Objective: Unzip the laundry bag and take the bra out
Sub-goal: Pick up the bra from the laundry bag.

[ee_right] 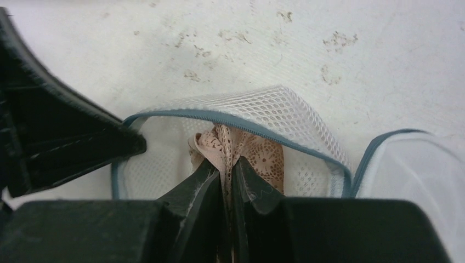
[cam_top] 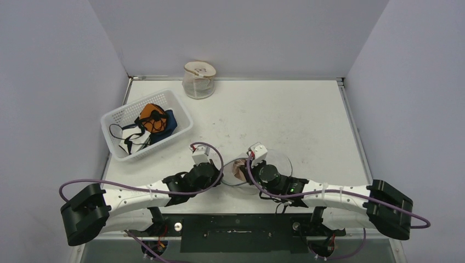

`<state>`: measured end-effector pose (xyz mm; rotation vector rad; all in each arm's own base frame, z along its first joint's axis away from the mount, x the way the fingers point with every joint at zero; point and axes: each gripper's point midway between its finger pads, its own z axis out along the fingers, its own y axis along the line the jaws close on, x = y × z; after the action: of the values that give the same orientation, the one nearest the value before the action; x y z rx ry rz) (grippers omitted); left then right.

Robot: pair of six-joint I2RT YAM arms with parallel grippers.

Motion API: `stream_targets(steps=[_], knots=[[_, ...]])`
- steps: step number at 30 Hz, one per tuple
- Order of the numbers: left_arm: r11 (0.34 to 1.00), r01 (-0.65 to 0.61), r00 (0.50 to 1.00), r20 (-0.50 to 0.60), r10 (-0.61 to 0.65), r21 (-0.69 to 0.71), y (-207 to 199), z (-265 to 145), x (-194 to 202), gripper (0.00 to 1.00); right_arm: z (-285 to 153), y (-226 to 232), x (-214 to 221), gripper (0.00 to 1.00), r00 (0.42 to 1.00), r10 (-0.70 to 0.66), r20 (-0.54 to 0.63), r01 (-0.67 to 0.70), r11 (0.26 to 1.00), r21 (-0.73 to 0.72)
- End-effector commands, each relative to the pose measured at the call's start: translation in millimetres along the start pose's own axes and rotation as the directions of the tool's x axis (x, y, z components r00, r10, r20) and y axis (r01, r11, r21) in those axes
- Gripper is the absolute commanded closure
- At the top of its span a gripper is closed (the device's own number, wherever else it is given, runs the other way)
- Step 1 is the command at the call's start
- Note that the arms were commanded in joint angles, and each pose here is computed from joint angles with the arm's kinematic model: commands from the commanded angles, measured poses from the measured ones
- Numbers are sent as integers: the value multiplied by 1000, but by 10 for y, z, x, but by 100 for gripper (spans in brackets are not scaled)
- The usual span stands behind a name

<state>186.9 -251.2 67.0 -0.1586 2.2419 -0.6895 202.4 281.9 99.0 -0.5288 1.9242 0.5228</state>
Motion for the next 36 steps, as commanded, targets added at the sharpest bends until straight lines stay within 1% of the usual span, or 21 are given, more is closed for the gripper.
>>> stream_targets(steps=[1,6,11,14,16,21,27,29,33,36], knots=[[999,33,999,30,-34,19,-98,-2,-178,100,-187,171,-226,95,996,-25,82,37,989,-141],[999,30,999,22,-30,24,-155,17,-217,100,-327,248,-335,95,992,-22,126,48,977,-209],[999,20,1000,21,-20,31,-221,0,-265,88,-398,286,-442,95,985,6,171,37,970,-241],[999,15,1000,24,-16,34,-235,-18,-287,84,-480,239,-560,95,972,46,228,9,972,-234],[999,14,1000,25,-15,34,-230,-23,-291,84,-554,188,-682,95,959,72,274,-9,975,-223],[999,12,1000,14,-12,33,-212,-4,-248,85,-683,66,-907,95,931,121,344,-59,981,-186],[997,20,1000,5,-20,68,-253,-1,-206,85,-804,-108,-1065,95,892,180,414,-134,981,-138],[996,18,1000,2,-18,92,-290,-10,-200,82,-843,-139,-1104,95,875,204,439,-158,977,-141],[993,19,1000,4,-19,114,-337,-46,-225,66,-870,-168,-1140,95,862,222,455,-176,974,-141],[992,23,1000,15,-25,122,-352,-85,-269,60,-909,-170,-1209,95,850,235,472,-186,971,-150]])
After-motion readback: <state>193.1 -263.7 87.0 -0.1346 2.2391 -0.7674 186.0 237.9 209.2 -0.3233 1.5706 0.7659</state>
